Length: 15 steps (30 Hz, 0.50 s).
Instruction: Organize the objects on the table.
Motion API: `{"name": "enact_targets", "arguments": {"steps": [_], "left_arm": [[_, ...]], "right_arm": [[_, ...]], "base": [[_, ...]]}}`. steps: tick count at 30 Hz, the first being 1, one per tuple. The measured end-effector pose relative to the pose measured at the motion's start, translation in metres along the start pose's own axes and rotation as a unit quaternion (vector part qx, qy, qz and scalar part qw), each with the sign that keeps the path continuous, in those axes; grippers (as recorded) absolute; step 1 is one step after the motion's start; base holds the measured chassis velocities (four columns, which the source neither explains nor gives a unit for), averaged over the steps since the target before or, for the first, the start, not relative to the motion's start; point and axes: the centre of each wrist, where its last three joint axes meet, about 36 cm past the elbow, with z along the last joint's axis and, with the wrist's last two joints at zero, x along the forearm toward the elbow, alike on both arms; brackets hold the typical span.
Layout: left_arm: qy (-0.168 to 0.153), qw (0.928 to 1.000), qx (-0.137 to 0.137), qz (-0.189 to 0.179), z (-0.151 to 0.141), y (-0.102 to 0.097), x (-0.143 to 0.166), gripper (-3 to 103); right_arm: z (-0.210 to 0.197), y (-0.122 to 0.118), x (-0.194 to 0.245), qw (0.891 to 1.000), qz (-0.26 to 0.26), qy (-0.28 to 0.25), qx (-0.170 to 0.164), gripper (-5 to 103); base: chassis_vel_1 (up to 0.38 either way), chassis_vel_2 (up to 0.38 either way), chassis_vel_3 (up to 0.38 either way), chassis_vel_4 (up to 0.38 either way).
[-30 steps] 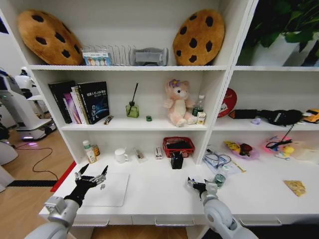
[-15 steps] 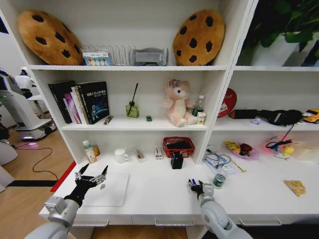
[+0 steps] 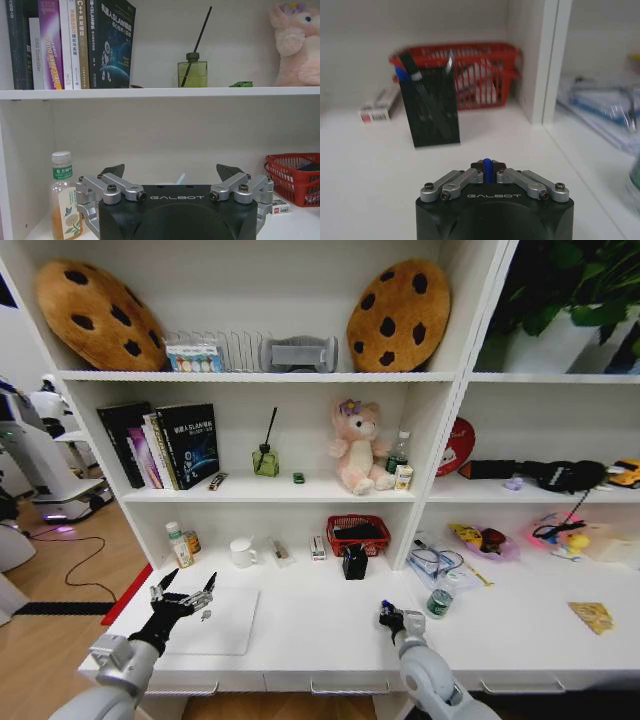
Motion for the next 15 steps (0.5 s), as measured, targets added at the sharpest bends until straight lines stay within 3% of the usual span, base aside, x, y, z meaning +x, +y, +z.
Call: {"name": "enact_targets", "arguments": {"steps": [1,3,4,5,8,13,15], "left_arm": [[0.000,1.0000,0.000,0.000,0.000,0.000,0.000,100],[0.000,1.0000,0.000,0.000,0.000,0.000,0.000,100],[0.000,1.0000,0.000,0.000,0.000,0.000,0.000,100],[0.000,1.0000,0.000,0.000,0.000,0.000,0.000,100],[0.000,1.0000,0.000,0.000,0.000,0.000,0.000,100],[0.000,1.0000,0.000,0.000,0.000,0.000,0.000,100],[0.000,1.0000,0.000,0.000,0.000,0.000,0.000,100]], "right_arm": [[-0.007,-0.004,-0.011,0.996,-0.030,-0.080,0.020,7],[-0.012,-0.006,-0.017,0.992,-0.043,-0.111,0.029,7],[-0.024,-0.005,-0.030,0.986,-0.059,-0.152,0.038,7],[-0.024,-0.005,-0.030,0.986,-0.059,-0.152,0.038,7],[-0.056,0.007,-0.072,0.969,-0.091,-0.223,0.053,7],[-0.066,0.024,-0.119,0.957,-0.098,-0.264,0.073,7],[-0.077,0.041,-0.158,0.948,-0.098,-0.292,0.082,7]], "base": [[0.000,0.000,0.000,0.000],[0.000,0.000,0.000,0.000],[0.000,0.000,0.000,0.000],[0.000,0.000,0.000,0.000],[0.000,0.000,0.000,0.000],[0.000,0.000,0.000,0.000],[0.000,0.000,0.000,0.000]]}}
